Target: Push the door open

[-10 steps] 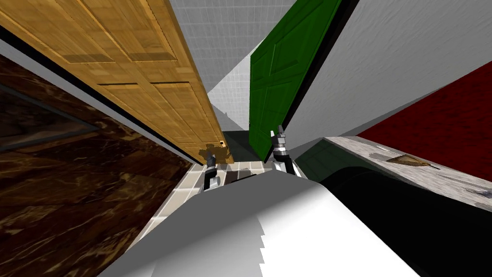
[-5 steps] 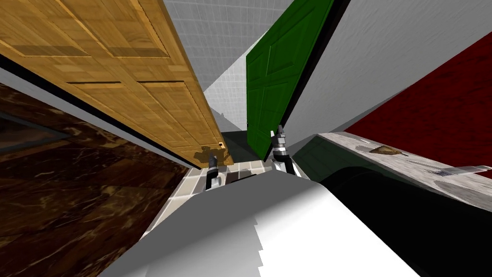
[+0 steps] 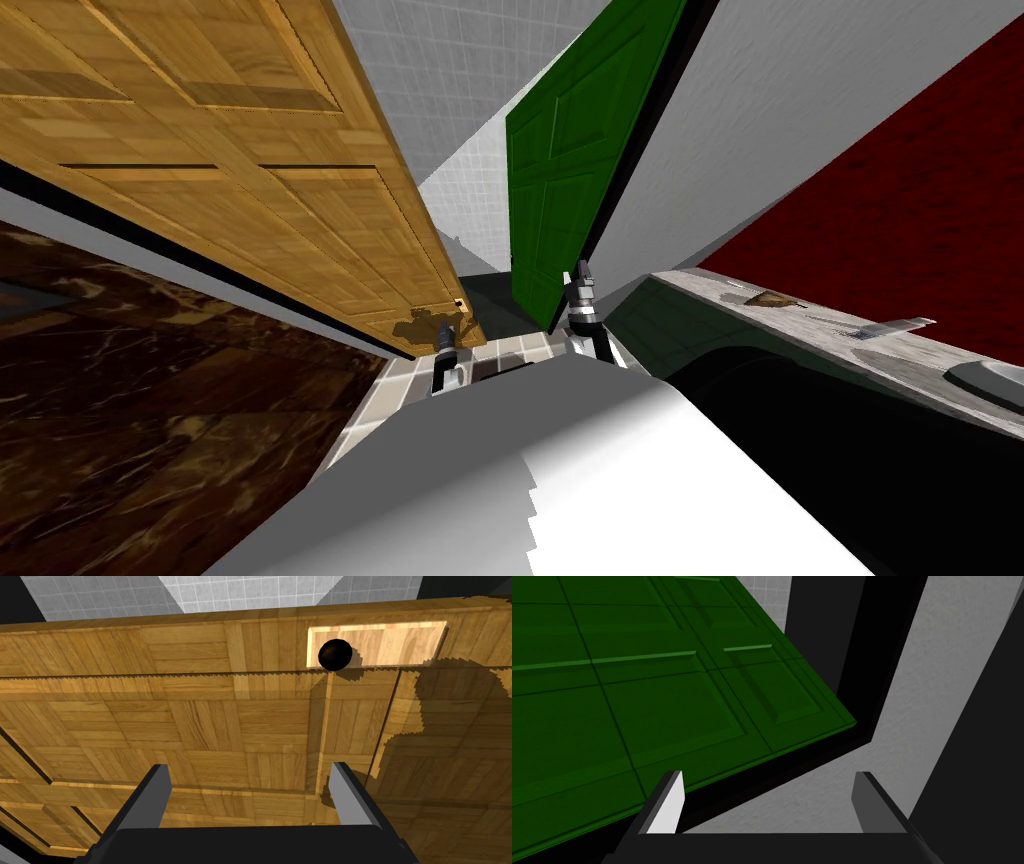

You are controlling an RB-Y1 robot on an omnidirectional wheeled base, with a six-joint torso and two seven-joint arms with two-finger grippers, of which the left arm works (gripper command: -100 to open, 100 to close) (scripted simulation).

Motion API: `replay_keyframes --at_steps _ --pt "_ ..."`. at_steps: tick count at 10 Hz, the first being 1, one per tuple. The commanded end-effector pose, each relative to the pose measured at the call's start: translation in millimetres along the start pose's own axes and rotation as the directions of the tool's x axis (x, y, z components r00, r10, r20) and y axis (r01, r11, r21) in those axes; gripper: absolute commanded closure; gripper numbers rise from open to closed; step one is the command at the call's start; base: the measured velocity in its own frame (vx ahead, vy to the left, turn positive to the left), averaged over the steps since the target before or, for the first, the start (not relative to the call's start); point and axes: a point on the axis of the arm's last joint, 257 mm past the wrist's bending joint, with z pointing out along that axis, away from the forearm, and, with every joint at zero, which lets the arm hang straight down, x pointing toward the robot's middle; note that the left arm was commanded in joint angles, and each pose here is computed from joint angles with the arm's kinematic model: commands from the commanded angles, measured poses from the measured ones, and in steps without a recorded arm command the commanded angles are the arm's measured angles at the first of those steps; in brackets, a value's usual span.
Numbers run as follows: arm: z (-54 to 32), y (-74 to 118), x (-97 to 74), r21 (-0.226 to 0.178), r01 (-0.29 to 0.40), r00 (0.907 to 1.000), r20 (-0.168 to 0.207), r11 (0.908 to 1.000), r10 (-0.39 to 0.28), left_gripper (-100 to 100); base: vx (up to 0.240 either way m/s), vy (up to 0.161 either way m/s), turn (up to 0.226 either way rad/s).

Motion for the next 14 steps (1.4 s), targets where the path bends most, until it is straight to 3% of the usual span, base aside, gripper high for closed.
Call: replay_keyframes --at_steps 1,12,14 --pt "-2.2 10.5 3.2 -0.021 0.006 1.0 -0.001 0.9998 -0.006 -100 0.014 0.103 -0.162" --pt "-16.5 66.1 31.4 -0.141 0.05 0.9986 -0.009 0.9887 -0.052 -100 0.018 0.102 -0.135" --pt "-17.1 67.2 32.8 -0.144 0.051 0.9986 -0.01 0.9883 -0.053 -100 0.009 0.068 -0.088"
